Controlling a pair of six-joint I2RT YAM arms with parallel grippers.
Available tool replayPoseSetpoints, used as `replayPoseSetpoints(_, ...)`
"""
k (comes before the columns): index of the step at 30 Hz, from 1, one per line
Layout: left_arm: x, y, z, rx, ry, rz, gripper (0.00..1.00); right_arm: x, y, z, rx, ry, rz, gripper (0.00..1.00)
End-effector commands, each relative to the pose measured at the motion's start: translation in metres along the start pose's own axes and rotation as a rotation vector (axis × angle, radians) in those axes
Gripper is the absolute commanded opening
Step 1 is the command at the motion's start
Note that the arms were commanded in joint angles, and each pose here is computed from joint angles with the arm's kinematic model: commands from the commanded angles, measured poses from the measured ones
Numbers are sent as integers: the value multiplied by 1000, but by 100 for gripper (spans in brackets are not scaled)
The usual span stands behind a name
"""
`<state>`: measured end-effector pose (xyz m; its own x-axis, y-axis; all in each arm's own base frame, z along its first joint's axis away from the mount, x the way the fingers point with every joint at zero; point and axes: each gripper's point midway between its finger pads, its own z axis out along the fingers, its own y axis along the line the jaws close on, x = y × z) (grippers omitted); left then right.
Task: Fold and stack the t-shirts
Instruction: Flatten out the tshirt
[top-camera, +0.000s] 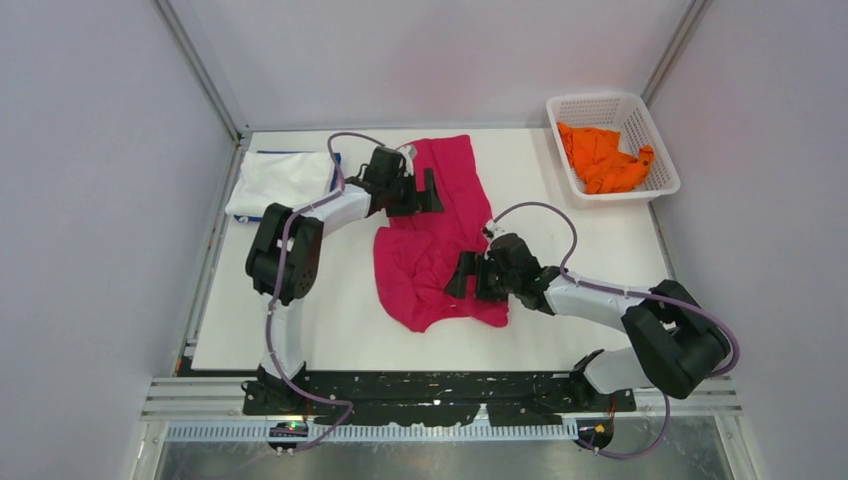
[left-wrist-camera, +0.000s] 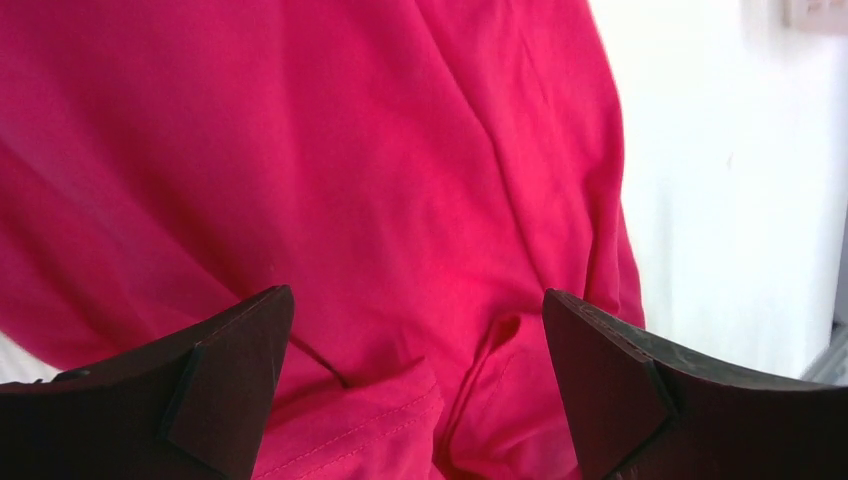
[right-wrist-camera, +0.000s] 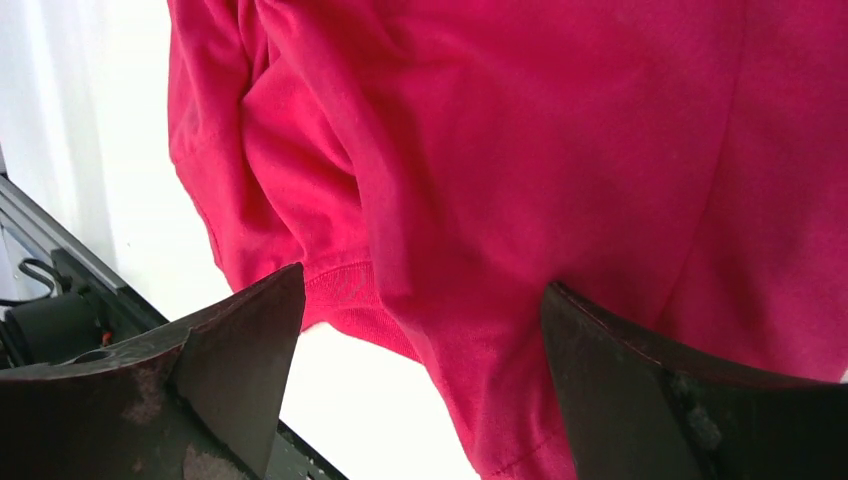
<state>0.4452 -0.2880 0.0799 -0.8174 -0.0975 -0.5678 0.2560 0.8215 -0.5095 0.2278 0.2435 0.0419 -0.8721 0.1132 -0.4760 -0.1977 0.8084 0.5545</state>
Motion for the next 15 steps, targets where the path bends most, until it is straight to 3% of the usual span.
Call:
replayPoseSetpoints(1,29,-16,-6,103,97,-42,100,-10,-32,7,123,-42,61,95)
replayPoseSetpoints(10,163,-14,-70,220,176,-148,100,-49,-125,-15,299,-128,259,95)
replayPoseSetpoints(15,249,-20,-109,261,269,-168,100,-86,-144,-23,309,-188,354,96)
